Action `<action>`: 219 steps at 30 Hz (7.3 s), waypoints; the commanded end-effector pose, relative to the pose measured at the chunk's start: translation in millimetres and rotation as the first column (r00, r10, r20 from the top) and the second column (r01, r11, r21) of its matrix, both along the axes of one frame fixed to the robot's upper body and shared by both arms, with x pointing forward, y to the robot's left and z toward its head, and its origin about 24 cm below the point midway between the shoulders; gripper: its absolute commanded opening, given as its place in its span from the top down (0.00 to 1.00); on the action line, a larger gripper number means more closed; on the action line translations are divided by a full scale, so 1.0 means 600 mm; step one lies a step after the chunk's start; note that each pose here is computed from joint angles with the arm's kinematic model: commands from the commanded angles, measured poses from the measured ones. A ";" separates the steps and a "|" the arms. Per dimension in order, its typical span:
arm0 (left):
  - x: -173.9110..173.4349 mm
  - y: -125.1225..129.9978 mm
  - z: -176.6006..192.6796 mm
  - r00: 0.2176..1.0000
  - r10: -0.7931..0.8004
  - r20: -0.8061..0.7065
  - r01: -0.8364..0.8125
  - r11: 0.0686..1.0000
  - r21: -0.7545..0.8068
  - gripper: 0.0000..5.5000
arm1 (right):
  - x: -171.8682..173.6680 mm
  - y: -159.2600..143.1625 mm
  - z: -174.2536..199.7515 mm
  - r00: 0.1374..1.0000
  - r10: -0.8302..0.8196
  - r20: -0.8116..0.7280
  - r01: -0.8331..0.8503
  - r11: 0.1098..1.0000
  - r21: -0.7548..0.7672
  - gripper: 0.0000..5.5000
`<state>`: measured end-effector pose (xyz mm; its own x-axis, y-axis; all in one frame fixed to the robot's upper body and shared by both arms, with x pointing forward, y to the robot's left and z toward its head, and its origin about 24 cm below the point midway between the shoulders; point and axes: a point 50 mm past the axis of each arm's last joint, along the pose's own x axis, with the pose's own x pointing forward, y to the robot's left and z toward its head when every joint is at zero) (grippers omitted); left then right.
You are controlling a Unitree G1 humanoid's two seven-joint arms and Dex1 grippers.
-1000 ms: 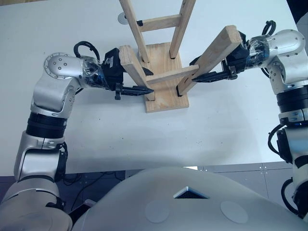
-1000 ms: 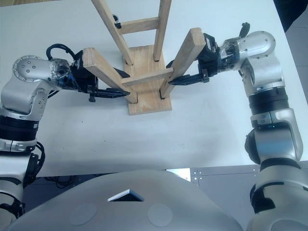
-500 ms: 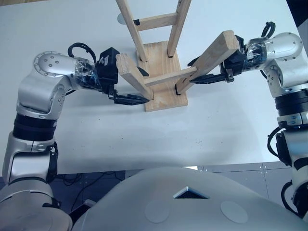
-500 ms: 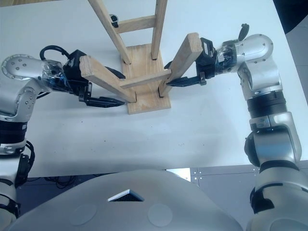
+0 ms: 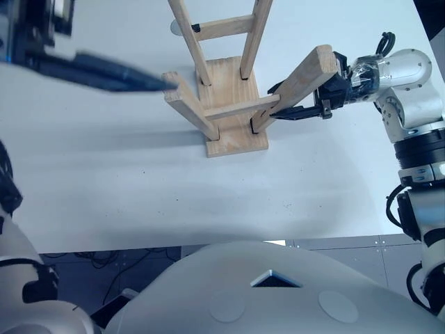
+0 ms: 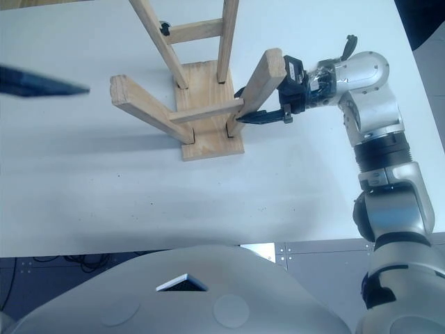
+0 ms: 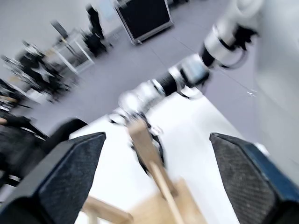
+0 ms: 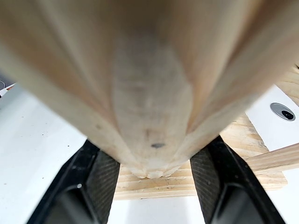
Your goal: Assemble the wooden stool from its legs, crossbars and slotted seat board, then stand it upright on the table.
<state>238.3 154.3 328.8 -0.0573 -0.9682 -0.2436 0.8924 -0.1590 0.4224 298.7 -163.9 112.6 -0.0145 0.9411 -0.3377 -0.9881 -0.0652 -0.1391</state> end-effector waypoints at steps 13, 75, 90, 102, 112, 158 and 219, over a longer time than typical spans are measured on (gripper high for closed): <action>0.080 -0.169 -0.192 0.992 0.125 -0.012 -0.092 0.790 0.606 0.26 | -0.036 -0.028 -0.115 0.976 -0.133 -0.174 0.075 0.950 -0.304 0.63; 0.072 -0.186 -0.216 0.996 0.087 -0.031 -0.061 0.866 0.496 0.80 | -0.053 0.026 -0.129 0.944 -0.216 -0.249 0.076 0.878 -0.473 0.63; 0.076 0.026 -0.005 0.924 0.279 -0.260 -0.308 0.948 -0.076 0.52 | -0.037 0.044 -0.022 0.971 -0.177 -0.162 0.134 0.961 -0.243 0.55; 0.147 0.116 -0.325 0.495 0.632 -0.596 -0.657 0.721 0.218 0.52 | -0.036 -0.042 0.027 0.953 -0.295 -0.063 0.263 0.915 -0.305 0.35; 0.128 0.084 -0.413 0.415 0.646 -0.640 -0.671 0.693 0.264 0.52 | -0.125 0.035 -0.043 0.853 -0.276 -0.443 0.287 0.957 -0.042 0.35; 0.058 0.143 -0.445 0.732 0.506 -0.456 -0.532 0.843 0.082 0.52 | -0.149 -0.047 -0.171 0.890 -0.346 -0.296 0.379 0.923 0.062 0.80; 0.041 0.209 -0.430 -0.050 0.276 -0.960 -0.530 0.807 0.260 0.30 | -0.080 -0.139 -0.064 0.142 -0.317 -0.938 0.748 0.655 -0.108 0.26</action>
<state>271.9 268.0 78.0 0.3098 -0.9411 -0.1354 0.3670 0.2497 -0.8961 256.2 -246.2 78.5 0.4932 0.8599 -0.1318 -0.2334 0.2768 0.9322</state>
